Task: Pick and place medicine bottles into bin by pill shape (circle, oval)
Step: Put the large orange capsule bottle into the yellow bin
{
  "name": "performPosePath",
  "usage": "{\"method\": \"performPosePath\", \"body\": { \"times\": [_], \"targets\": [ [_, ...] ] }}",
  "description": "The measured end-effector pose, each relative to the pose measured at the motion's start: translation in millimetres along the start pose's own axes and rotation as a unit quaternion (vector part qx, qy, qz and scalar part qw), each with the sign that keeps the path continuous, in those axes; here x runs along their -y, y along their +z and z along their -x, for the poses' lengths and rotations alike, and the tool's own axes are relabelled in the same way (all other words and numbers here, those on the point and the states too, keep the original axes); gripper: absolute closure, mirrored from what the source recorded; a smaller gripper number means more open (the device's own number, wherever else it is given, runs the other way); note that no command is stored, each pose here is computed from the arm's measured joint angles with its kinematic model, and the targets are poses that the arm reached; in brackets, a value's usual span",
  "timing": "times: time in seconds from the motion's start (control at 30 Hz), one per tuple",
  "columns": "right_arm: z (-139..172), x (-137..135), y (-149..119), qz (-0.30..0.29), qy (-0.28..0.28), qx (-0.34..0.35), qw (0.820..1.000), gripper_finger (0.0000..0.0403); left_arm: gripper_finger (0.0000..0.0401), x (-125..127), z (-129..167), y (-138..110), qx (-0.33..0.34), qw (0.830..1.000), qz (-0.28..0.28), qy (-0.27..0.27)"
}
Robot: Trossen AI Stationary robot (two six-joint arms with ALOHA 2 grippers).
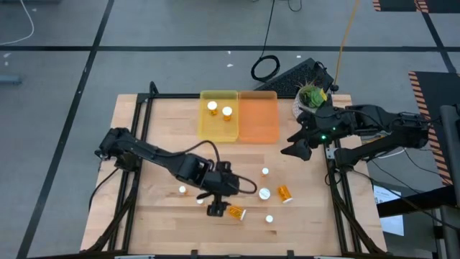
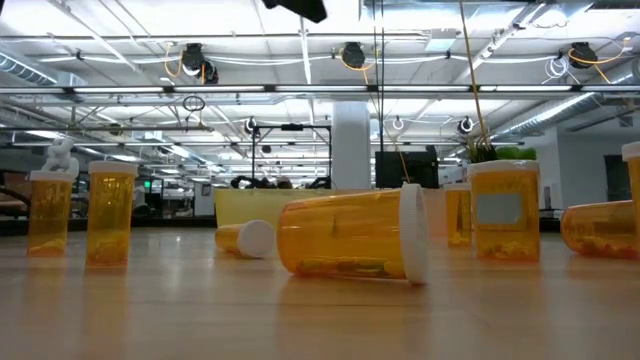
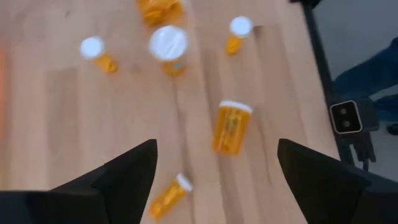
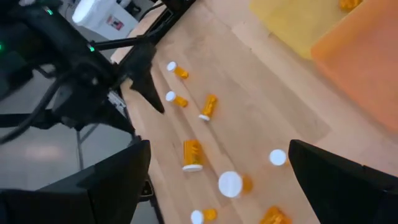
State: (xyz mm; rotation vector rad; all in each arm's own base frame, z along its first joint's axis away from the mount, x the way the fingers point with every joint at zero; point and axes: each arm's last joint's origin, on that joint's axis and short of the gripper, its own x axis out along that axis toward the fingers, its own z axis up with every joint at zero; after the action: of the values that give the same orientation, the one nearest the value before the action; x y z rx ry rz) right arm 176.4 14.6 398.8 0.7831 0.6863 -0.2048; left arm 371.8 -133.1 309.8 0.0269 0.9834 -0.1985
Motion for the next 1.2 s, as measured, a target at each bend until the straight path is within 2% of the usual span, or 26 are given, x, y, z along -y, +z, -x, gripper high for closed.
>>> {"method": "performPosePath", "body": {
  "times": [0.23, 0.47, 0.77, 1.07, 1.2],
  "targets": [
    [0.1, -4.5, -8.5, -0.008, -0.021, 0.008, 1.000, 0.0027, 0.0052, 20.5, -29.1, -9.4, 0.052, 0.995, -0.085, -0.016],
    [0.2, -5.5, -10.4, -0.005, -0.028, 0.015, 0.999, 0.0027, 0.0052, 30.6, -78.7, -26.5, -0.004, 0.990, -0.138, -0.021],
    [0.2, -3.7, -11.7, -0.001, -0.039, 0.008, 0.999, 0.0027, 0.0052, 19.1, -134.2, -41.3, -0.057, 0.990, -0.131, -0.009],
    [0.4, -1.6, -12.5, 0.017, -0.055, 0.010, 0.998, 0.0027, 0.0052, 15.6, -164.0, -52.1, -0.084, 0.987, -0.128, -0.046],
    [0.5, -1.4, -12.6, 0.023, -0.056, 0.009, 0.998, 0.0027, 0.0068, 17.3, -171.5, -54.0, -0.080, 0.988, -0.130, -0.037]
  ]
}}
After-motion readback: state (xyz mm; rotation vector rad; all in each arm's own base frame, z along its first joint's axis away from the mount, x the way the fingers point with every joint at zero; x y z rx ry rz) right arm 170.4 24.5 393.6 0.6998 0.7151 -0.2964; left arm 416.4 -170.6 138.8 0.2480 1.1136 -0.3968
